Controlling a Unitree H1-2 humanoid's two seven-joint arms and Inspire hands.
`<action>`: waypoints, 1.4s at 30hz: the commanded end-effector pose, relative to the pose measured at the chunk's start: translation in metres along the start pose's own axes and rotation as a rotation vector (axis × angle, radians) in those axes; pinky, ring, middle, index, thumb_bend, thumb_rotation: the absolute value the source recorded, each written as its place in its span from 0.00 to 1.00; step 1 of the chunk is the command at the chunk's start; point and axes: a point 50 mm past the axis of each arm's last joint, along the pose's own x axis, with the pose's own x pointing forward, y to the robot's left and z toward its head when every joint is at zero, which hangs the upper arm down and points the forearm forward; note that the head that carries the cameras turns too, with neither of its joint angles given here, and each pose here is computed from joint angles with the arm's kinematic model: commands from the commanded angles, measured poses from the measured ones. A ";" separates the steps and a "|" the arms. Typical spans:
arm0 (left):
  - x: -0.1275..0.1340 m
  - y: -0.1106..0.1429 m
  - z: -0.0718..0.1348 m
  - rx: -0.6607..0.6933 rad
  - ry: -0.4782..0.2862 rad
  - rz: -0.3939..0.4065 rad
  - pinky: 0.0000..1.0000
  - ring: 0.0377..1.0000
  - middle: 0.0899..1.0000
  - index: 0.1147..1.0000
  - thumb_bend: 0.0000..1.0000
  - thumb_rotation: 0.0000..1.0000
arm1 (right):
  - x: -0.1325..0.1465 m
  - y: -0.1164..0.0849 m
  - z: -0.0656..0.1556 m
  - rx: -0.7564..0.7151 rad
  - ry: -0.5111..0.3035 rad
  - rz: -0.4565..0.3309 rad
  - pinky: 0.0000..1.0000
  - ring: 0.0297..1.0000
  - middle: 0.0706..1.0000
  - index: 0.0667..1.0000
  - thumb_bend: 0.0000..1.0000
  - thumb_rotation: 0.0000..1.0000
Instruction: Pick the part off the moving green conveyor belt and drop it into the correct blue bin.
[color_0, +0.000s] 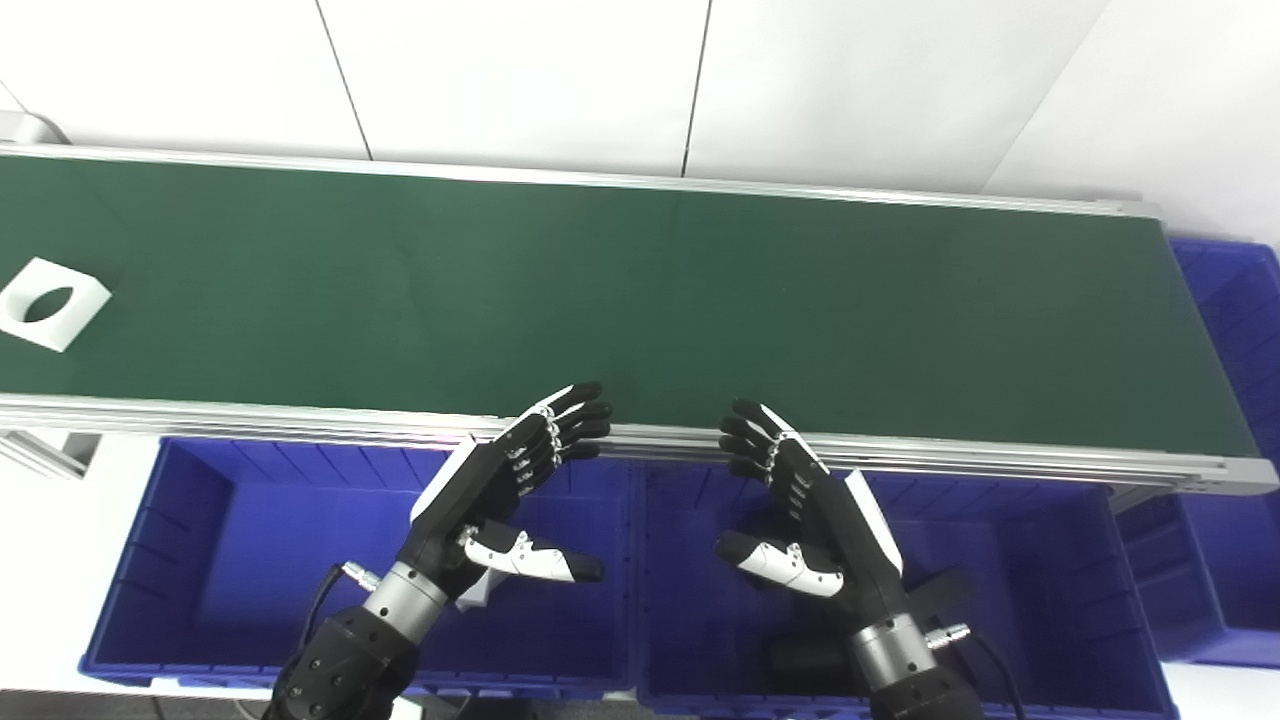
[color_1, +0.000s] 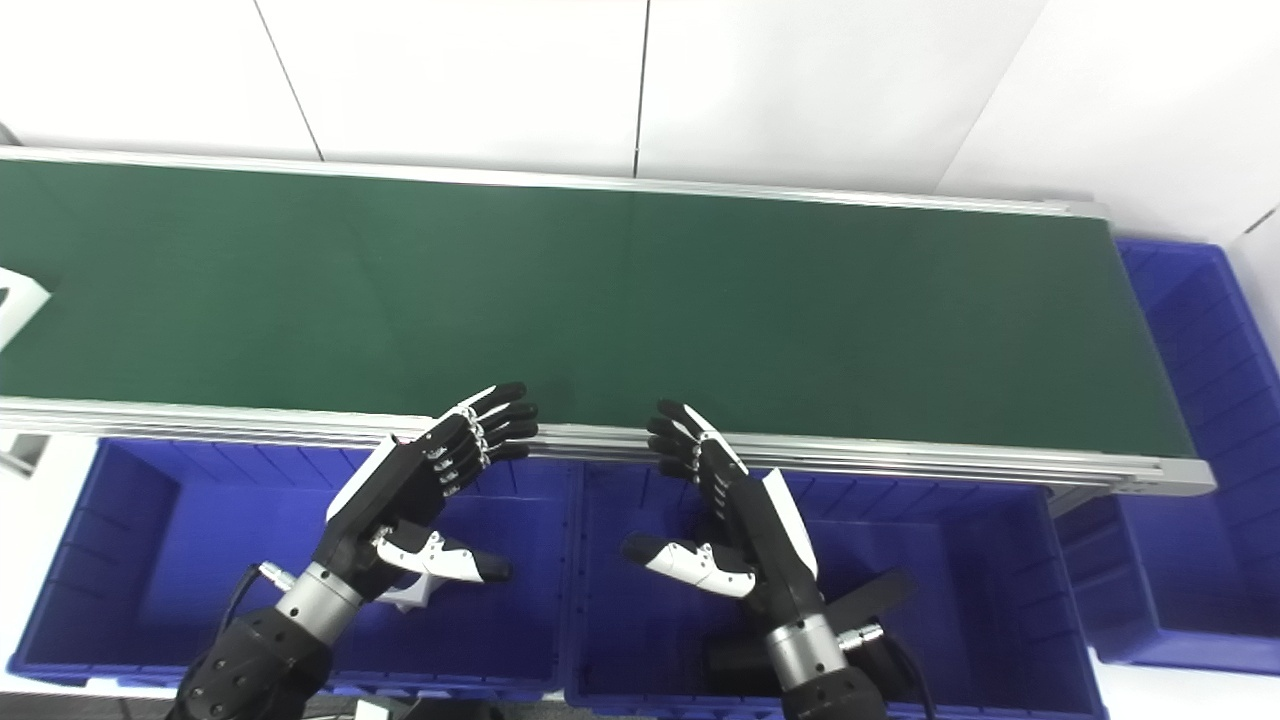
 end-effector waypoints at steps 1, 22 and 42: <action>0.005 -0.001 0.008 0.007 -0.062 -0.009 0.84 0.86 0.86 0.89 1.00 0.13 | 0.004 0.000 0.011 -0.004 -0.086 0.001 0.80 0.84 0.85 0.90 0.88 0.49; 0.007 -0.002 0.004 0.007 -0.068 -0.005 0.83 0.85 0.86 0.87 1.00 0.13 | 0.004 0.000 0.007 0.002 -0.084 0.002 0.80 0.84 0.85 0.91 0.89 0.50; 0.007 0.003 0.028 0.070 -0.124 0.010 0.83 0.83 0.83 0.83 1.00 0.14 | 0.011 -0.004 -0.011 0.002 -0.104 0.002 0.81 0.85 0.86 0.93 0.87 0.53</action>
